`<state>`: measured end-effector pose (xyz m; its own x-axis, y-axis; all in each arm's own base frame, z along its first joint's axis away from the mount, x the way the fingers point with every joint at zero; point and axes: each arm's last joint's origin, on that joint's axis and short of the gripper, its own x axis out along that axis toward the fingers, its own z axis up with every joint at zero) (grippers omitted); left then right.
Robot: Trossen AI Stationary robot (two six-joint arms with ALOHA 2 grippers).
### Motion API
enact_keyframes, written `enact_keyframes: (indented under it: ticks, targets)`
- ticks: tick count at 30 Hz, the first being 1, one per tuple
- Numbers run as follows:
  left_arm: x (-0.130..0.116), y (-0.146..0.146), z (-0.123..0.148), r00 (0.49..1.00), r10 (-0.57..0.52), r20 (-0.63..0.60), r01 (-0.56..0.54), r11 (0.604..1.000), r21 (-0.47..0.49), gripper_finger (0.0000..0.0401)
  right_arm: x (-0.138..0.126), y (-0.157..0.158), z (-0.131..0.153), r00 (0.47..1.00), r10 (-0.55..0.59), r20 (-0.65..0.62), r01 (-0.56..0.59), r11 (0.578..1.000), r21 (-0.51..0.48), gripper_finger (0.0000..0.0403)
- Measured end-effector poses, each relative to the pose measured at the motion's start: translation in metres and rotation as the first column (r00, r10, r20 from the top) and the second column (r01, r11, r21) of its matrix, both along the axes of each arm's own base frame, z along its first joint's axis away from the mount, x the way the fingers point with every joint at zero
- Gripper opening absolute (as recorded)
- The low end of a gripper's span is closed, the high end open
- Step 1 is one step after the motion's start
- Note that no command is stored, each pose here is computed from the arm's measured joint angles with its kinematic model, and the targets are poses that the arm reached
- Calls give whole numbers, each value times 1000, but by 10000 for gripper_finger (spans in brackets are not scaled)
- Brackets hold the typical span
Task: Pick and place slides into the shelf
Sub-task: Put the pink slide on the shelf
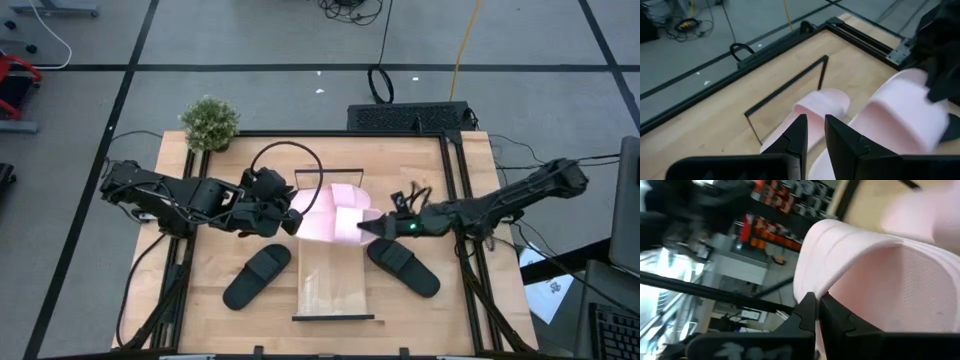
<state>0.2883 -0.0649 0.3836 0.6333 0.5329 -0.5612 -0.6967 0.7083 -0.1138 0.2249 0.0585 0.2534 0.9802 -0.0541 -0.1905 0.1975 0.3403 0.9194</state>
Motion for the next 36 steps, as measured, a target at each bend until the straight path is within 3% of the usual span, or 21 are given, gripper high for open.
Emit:
enact_keyframes:
  ticks: [6,14,23,28,36]
  targets:
    - [0,-1,-1,999,-40,-14,40,998,-39,62,21,10,-20,1000,-12,-3,12,999,48,0]
    - [0,-2,-1,998,-59,-27,58,998,-32,62,31,13,-39,997,3,-71,2,998,69,0]
    - [1,-2,-1,995,-89,-49,88,996,-18,62,17,3,-66,995,-58,-84,62,997,43,0]
    - [1,-1,-1,994,-98,-57,98,995,-11,62,12,-3,-70,997,-80,-21,80,997,19,0]
    - [2,5,-1,995,-79,-57,78,997,-12,62,13,-4,-72,997,-81,-22,80,997,-6,0]
